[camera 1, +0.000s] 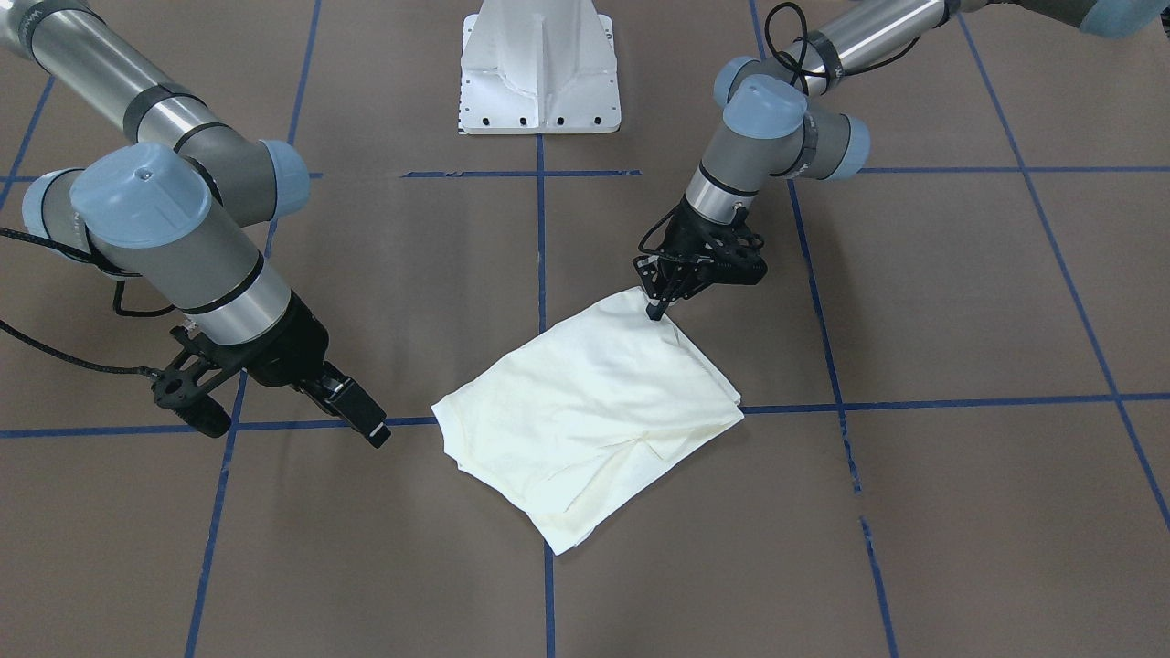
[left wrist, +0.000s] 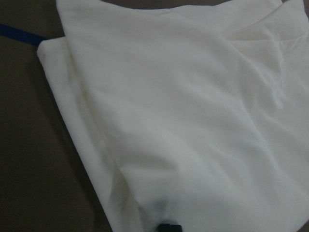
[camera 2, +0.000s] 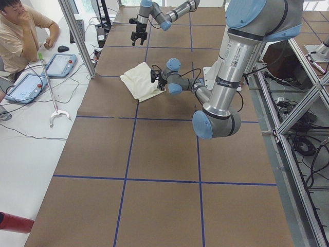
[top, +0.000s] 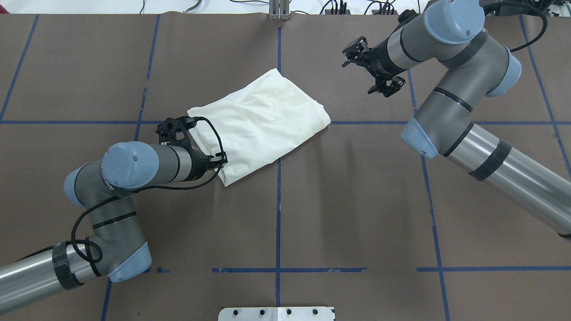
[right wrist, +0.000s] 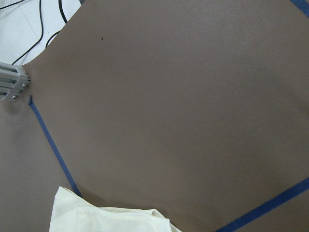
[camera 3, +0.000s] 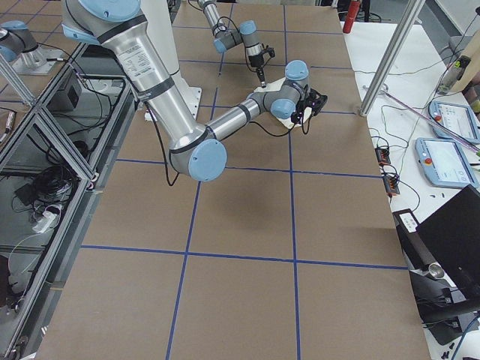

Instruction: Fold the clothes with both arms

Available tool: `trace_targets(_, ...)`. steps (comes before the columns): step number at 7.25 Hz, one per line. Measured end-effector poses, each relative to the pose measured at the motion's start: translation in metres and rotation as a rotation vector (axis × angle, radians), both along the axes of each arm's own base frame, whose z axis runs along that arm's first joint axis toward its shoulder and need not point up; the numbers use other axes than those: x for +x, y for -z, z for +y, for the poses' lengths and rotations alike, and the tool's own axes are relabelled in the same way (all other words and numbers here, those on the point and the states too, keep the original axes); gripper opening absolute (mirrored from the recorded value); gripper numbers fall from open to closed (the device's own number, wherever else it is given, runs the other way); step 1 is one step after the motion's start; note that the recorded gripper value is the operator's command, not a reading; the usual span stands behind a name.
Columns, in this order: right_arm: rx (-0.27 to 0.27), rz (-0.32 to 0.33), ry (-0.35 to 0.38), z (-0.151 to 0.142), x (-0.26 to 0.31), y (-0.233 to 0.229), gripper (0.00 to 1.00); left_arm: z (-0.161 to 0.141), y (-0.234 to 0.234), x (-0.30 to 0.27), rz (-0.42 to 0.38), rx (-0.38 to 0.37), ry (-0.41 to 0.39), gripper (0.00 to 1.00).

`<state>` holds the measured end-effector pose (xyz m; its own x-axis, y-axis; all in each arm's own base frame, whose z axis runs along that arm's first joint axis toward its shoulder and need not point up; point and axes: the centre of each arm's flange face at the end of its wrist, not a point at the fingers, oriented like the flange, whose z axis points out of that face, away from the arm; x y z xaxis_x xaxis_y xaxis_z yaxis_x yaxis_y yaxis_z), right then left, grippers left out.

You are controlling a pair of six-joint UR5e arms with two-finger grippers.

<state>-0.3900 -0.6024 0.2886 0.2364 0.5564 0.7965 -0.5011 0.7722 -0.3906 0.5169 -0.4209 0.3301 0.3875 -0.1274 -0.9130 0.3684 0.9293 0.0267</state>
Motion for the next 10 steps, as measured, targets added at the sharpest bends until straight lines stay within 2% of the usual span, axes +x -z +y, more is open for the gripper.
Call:
trace_targets(2,-0.001,0.000,-0.001,-0.001,0.003,0.000,1.00,0.005,-0.015,-0.018,-0.019,0.009,-0.005,0.00)
trace_targets(4,0.003,0.024,0.010,-0.001,0.024,-0.015,1.00,0.011,-0.032,-0.082,-0.075,0.106,-0.028,0.00)
trace_targets(5,0.035,0.052,0.043,0.008,0.046,-0.038,1.00,0.001,-0.045,-0.128,-0.115,0.153,-0.046,0.00)
trace_targets(8,0.166,0.142,0.178,0.045,0.184,-0.142,1.00,-0.047,-0.115,-0.295,-0.292,0.328,-0.150,0.34)
trace_targets(9,0.213,0.161,0.224,0.058,0.236,-0.175,1.00,-0.062,-0.143,-0.355,-0.359,0.371,-0.173,0.49)
trace_targets(10,0.253,0.189,0.266,0.072,0.280,-0.207,1.00,-0.077,-0.168,-0.420,-0.425,0.384,-0.199,0.78)
